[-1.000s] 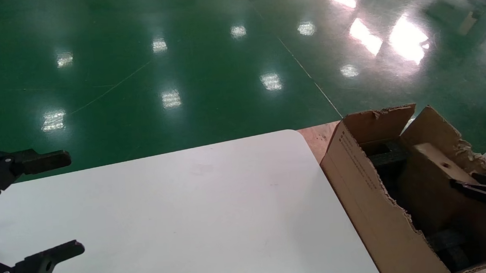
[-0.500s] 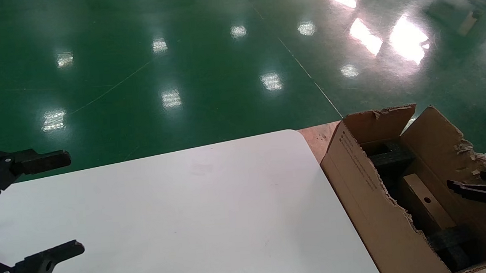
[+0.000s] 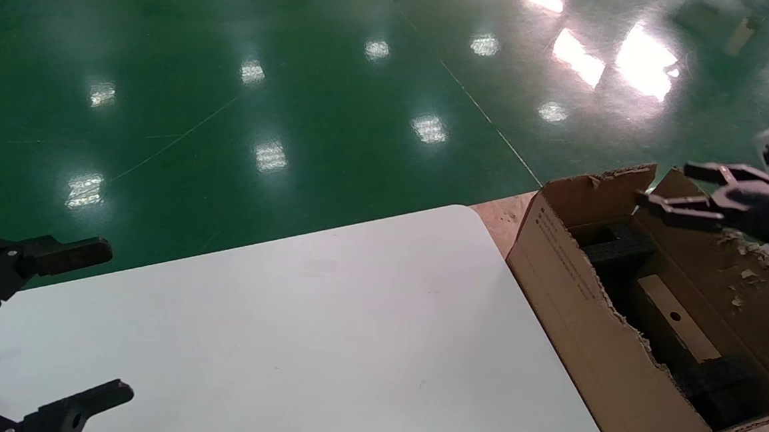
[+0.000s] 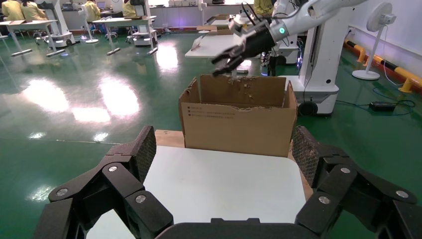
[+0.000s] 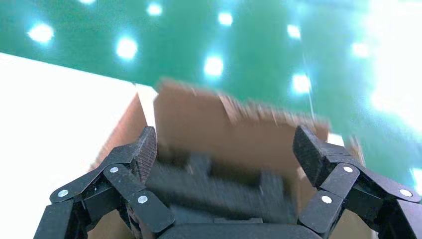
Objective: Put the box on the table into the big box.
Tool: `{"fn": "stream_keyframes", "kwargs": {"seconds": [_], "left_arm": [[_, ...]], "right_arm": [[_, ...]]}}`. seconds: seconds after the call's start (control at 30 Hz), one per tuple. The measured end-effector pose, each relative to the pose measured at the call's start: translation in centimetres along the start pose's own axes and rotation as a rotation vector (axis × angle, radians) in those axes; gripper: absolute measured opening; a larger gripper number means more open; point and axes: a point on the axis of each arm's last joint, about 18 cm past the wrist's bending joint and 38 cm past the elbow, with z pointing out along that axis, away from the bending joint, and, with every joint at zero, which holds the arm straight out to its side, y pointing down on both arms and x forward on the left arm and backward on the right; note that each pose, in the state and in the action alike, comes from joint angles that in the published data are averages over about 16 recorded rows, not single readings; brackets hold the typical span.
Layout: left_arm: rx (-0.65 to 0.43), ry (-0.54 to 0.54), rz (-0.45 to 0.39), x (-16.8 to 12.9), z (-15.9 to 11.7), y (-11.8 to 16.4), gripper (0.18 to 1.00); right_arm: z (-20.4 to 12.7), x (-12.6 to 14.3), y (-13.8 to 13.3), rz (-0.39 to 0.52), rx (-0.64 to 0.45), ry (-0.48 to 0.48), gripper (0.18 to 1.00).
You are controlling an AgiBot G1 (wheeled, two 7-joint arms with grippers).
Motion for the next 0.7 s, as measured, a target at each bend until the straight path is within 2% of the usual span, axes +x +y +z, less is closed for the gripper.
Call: {"fn": "stream_keyframes", "kwargs": {"seconds": [0.43, 0.7], "left_arm": [[0.0, 0.0, 0.0, 0.0, 0.0, 0.0, 1.001], [0.0, -0.001, 0.0, 0.0, 0.0, 0.0, 1.001]], "right_arm": [[2.5, -6.8, -10.2, -0.26, 0.256, -0.231, 1.001], [2.8, -9.5, -13.4, -0.357, 0.335, -0.293, 1.001]]}}
